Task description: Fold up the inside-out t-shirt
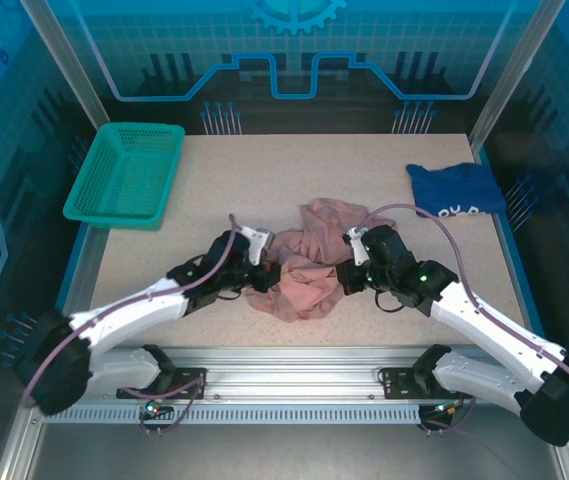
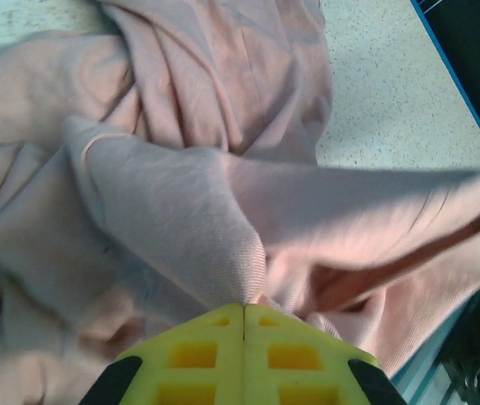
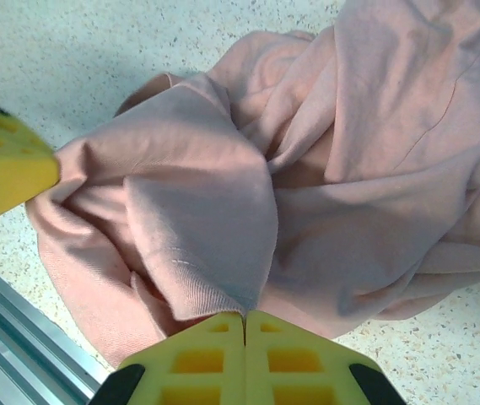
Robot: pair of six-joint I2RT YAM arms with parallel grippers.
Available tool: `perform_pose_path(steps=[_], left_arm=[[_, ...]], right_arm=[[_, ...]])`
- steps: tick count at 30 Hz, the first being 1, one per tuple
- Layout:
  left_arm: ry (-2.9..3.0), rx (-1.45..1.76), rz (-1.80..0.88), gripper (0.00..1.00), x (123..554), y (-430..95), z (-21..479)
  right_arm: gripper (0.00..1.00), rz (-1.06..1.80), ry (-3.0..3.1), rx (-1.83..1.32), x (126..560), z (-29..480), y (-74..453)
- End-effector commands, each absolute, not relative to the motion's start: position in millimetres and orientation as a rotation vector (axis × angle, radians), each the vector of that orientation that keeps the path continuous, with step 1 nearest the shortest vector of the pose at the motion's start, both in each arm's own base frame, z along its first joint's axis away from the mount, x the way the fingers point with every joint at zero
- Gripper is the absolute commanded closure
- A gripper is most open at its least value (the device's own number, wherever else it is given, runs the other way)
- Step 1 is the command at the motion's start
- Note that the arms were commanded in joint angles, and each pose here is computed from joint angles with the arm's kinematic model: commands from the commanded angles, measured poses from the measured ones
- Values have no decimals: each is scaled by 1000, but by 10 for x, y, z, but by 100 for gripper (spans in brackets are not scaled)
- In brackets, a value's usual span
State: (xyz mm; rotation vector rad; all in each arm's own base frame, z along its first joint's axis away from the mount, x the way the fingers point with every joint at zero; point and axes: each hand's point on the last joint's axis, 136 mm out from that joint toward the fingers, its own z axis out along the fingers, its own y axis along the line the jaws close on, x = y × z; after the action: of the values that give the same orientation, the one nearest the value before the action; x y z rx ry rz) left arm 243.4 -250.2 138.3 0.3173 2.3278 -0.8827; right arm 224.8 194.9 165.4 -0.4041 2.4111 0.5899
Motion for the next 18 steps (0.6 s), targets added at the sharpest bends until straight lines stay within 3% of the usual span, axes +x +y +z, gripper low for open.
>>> perform_pose_path(steps=[1, 5, 13, 18], left_arm=[[2403, 276, -789, 96, 2240, -2195, 1032], [2495, 233, -760, 90, 2059, -2045, 731], [2463, 269, -719, 55, 2053, -2049, 813], [2343, 419, -640, 49, 2116, -2236, 1097]], right_arm=[[100, 612, 2428, -355, 2196, 1556, 1933], [100, 642, 2440, -327, 2180, 1452, 1984], [100, 642, 2448, -347, 2163, 1405, 2034], [100, 714, 2415, -399, 2128, 1486, 2142]])
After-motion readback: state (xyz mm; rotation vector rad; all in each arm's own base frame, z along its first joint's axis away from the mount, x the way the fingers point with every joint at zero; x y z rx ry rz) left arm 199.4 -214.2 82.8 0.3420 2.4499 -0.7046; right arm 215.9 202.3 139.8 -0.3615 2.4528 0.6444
